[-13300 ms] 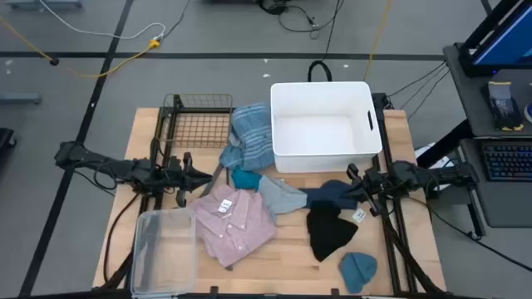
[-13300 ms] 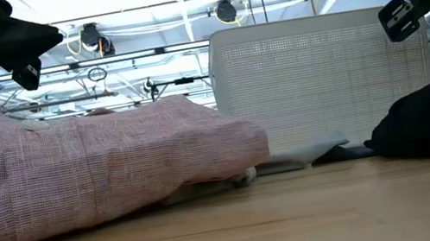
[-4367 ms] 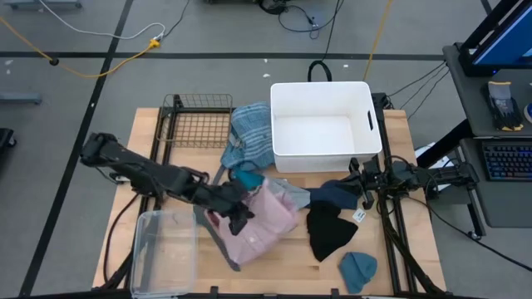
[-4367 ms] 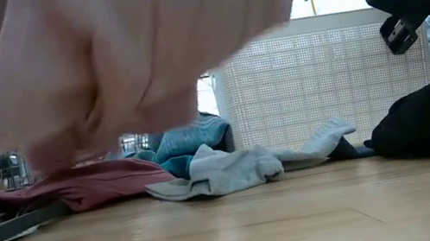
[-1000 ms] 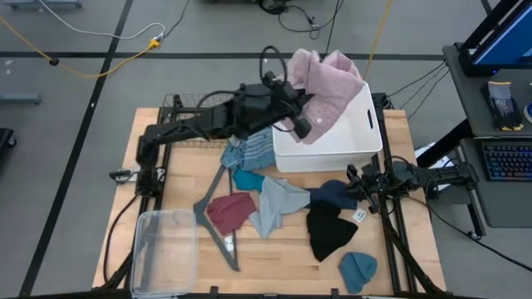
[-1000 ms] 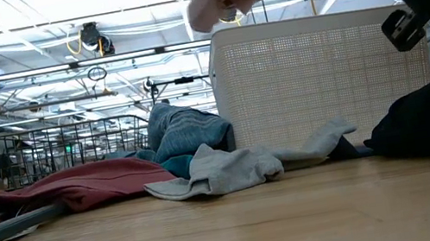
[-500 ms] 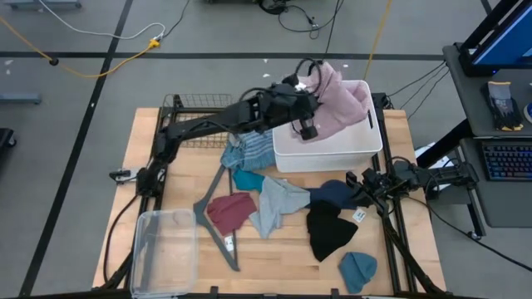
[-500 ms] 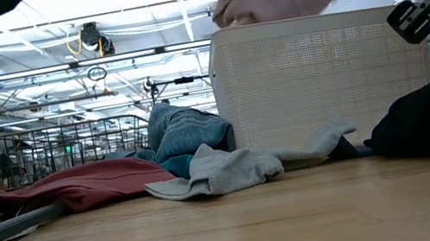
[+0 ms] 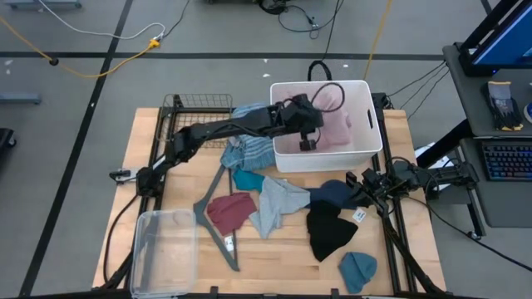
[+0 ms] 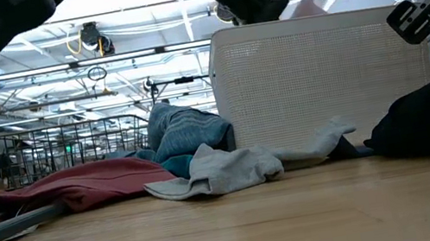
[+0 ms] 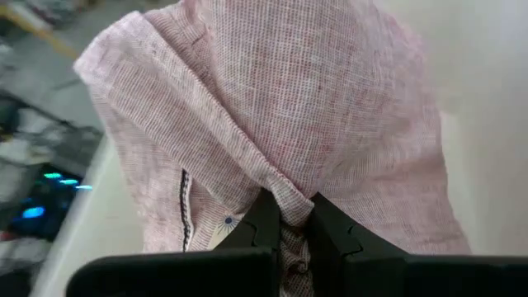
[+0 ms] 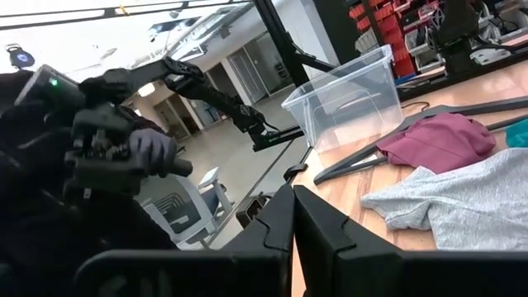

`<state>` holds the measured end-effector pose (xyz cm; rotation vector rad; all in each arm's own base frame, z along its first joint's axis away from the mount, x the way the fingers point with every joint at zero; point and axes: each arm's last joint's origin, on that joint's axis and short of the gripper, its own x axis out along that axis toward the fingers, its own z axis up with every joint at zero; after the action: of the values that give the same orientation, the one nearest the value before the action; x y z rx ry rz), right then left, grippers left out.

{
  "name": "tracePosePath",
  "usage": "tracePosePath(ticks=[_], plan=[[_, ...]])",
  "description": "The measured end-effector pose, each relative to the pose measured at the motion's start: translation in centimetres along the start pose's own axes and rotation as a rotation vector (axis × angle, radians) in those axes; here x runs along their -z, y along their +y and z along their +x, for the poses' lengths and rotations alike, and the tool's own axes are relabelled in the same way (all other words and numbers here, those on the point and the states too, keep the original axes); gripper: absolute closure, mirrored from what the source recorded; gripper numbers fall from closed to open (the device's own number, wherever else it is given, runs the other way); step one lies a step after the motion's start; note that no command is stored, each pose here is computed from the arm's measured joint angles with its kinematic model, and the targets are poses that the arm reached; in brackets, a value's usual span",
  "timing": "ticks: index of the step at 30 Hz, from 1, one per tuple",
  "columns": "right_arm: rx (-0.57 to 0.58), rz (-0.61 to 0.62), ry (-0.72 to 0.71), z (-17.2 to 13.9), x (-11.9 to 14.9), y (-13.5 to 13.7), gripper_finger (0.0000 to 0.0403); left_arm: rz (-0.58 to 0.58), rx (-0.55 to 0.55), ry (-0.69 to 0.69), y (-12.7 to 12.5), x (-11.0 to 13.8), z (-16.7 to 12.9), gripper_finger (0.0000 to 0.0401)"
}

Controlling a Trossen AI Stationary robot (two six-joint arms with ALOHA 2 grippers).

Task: Pick & Place Cloths
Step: Put the pink polo into the white bin, then put the pink boxers into the transparent bin

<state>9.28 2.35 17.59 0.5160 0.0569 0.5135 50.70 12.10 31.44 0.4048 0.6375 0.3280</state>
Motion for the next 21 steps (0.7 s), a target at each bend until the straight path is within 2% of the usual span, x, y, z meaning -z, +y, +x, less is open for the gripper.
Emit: tracePosePath(ticks=[3,9,21], plan=[[0.000,0.000,0.001,0.01,0.01,-0.01,0.0399,0.002,0.056,-0.015,-0.52,0.29,0.69,0.0376],[0.001,0.002,0.003,0.02,0.02,-0.02,0.0399,-0.025,0.099,0.013,-0.93,0.85,1.19,0.0304],[0.002,0.002,0.003,0.02,0.02,-0.02,0.0399,-0.046,0.077,0.009,-0.81,0.50,0.80,0.0230]])
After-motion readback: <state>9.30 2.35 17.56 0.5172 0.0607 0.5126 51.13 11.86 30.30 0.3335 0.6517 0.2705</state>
